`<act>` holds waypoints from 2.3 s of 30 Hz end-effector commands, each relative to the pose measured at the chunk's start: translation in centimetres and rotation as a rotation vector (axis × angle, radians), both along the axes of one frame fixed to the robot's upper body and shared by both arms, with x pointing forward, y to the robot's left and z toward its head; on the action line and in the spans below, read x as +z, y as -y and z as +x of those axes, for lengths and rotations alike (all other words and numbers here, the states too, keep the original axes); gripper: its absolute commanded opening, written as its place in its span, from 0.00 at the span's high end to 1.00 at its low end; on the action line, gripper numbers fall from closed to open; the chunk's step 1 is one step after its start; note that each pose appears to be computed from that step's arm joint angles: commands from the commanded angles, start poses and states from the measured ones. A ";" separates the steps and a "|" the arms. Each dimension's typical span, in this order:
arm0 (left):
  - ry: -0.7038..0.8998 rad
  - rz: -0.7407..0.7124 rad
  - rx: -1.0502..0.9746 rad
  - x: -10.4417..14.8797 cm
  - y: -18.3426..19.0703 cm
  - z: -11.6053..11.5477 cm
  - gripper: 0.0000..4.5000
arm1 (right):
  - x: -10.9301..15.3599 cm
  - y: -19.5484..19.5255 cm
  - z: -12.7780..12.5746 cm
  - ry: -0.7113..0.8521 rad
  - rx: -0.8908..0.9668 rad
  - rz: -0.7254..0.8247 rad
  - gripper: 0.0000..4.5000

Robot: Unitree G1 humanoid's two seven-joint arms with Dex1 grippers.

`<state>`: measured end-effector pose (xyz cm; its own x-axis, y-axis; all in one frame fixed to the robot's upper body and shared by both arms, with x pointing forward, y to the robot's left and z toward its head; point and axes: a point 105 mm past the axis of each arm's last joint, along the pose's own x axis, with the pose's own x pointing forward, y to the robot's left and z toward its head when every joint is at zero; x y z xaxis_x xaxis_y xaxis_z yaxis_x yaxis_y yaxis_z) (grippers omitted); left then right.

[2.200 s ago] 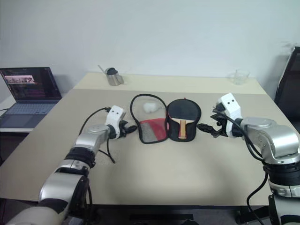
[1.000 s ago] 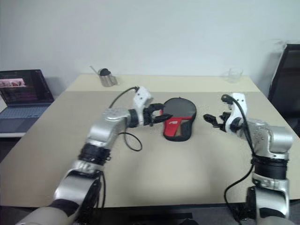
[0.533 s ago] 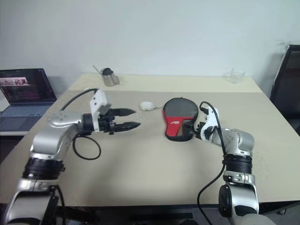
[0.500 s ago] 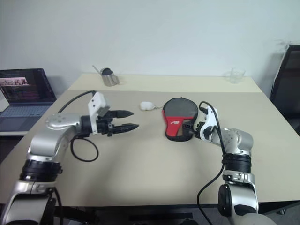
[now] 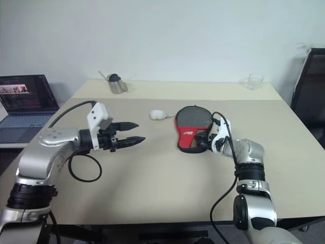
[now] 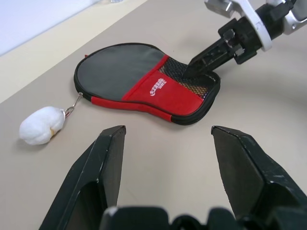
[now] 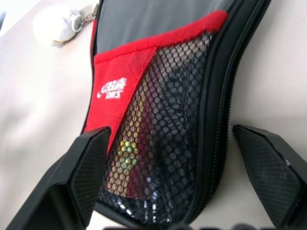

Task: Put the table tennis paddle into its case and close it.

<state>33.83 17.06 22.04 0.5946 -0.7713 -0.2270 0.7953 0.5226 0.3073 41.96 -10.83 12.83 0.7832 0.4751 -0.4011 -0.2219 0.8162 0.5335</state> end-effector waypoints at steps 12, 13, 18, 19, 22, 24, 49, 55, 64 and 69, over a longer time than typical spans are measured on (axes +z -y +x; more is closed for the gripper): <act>0.069 0.017 0.036 1.5 -0.7 -0.3 0.31 | 1.0 -1.0 0.4 0.049 0.020 -0.024 0.95; 0.069 0.017 0.036 1.5 -0.7 -0.3 0.31 | 1.0 -0.9 0.4 0.048 0.017 -0.025 0.99; 0.066 0.014 0.035 1.4 -0.6 -0.2 0.31 | 0.8 -0.4 0.4 0.045 0.005 -0.033 0.99; 0.065 0.014 0.034 1.4 -0.6 -0.2 0.31 | 0.8 -0.3 0.4 0.044 0.005 -0.035 0.99; 0.063 0.014 0.031 1.3 -0.4 -0.1 0.31 | 0.6 -0.2 -0.1 0.035 0.025 -0.043 0.99; 0.060 0.014 0.027 1.2 -0.4 -0.1 0.31 | 0.1 0.0 -0.9 0.014 0.064 -0.069 0.99; 0.038 0.000 -0.036 0.6 1.1 1.5 0.31 | -3.8 1.5 -13.4 -0.122 0.515 -0.241 0.99; 0.038 0.003 -0.050 0.6 1.2 1.5 0.31 | -4.1 0.5 -16.2 -0.132 0.613 -0.219 0.99; 0.029 0.007 -0.056 0.4 1.3 1.5 0.31 | -4.3 -0.6 -18.6 -0.142 0.722 -0.190 0.99; 0.024 0.012 -0.050 0.3 1.1 1.5 0.31 | -4.8 -0.5 -19.1 -0.153 0.747 -0.204 0.99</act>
<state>35.38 16.05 21.07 0.5560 -0.7939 -0.2461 0.8238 0.4872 0.2897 24.71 -11.64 8.54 0.3262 0.7117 -0.6222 -0.6564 0.6442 0.3927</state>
